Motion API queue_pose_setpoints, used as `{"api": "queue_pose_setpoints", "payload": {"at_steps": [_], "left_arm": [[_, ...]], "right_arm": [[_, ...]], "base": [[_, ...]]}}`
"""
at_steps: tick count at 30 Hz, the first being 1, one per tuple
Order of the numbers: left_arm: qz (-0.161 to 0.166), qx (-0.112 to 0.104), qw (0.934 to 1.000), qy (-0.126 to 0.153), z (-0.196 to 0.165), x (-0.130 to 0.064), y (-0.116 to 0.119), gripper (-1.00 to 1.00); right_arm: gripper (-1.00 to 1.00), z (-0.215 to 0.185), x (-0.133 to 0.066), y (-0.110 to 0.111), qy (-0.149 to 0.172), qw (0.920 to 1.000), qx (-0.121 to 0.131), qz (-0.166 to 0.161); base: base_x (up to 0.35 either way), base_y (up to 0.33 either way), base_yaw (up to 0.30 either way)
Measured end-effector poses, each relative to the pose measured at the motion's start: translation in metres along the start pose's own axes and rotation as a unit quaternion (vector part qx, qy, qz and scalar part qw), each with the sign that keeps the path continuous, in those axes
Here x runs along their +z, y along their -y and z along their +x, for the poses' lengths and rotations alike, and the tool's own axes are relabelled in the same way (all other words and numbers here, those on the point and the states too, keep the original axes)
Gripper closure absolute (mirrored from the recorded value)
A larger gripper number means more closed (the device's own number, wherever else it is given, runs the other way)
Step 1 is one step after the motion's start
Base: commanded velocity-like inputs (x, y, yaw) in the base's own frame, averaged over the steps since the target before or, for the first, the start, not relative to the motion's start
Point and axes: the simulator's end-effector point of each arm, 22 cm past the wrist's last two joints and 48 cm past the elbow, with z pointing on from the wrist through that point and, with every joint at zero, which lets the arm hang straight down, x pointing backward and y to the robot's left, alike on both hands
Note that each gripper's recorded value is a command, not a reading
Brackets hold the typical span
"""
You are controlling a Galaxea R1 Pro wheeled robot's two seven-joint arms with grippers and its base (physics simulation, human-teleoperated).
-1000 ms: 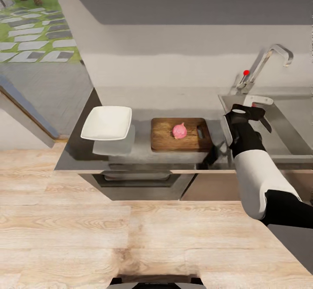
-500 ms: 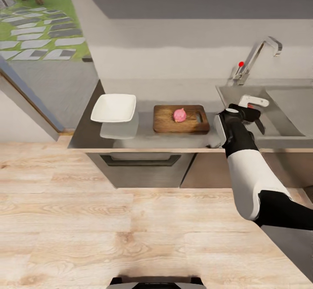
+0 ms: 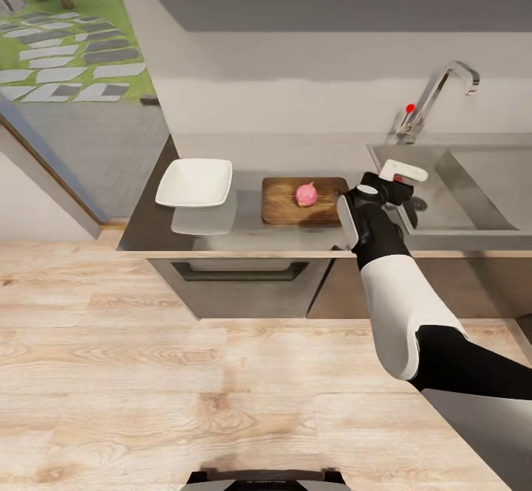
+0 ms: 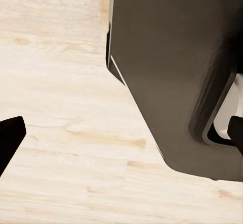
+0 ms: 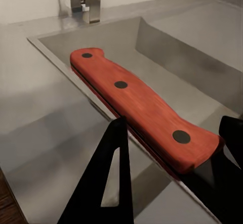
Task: In the kitchen, take the Vidalia onion out of the sink, dice it on the chopping board with the paring knife, put the diced onion into the bowl on the countertop, then place both the paring knife and the chopping board into the sink.
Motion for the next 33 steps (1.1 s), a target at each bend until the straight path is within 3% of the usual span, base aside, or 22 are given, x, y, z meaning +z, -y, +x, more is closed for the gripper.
{"api": "queue_pose_setpoints", "payload": {"at_steps": [9,14,22,33], "left_arm": [[0.0,0.0,1.0,0.0,0.0,0.0,0.0,-1.0],[-0.003,-0.005,0.9999,-0.013,0.005,0.0,-0.005,-1.0],[0.011,-0.007,0.9997,-0.018,0.009,-0.001,0.018,-1.0],[0.012,-0.007,0.9998,-0.017,0.009,-0.001,0.019,-1.0]], "right_arm": [[1.0,-0.002,0.0,0.0,0.002,1.0,0.002,-0.001],[1.0,-0.003,-0.004,-0.006,0.011,0.9999,-0.008,-0.009],[1.0,-0.005,-0.008,-0.011,0.02,0.9996,-0.016,-0.014],[1.0,-0.006,-0.008,-0.009,0.016,0.9996,-0.02,-0.012]], "base": [[0.0,0.0,0.0],[0.0,0.0,0.0],[0.0,0.0,0.0],[0.0,0.0,0.0]]}}
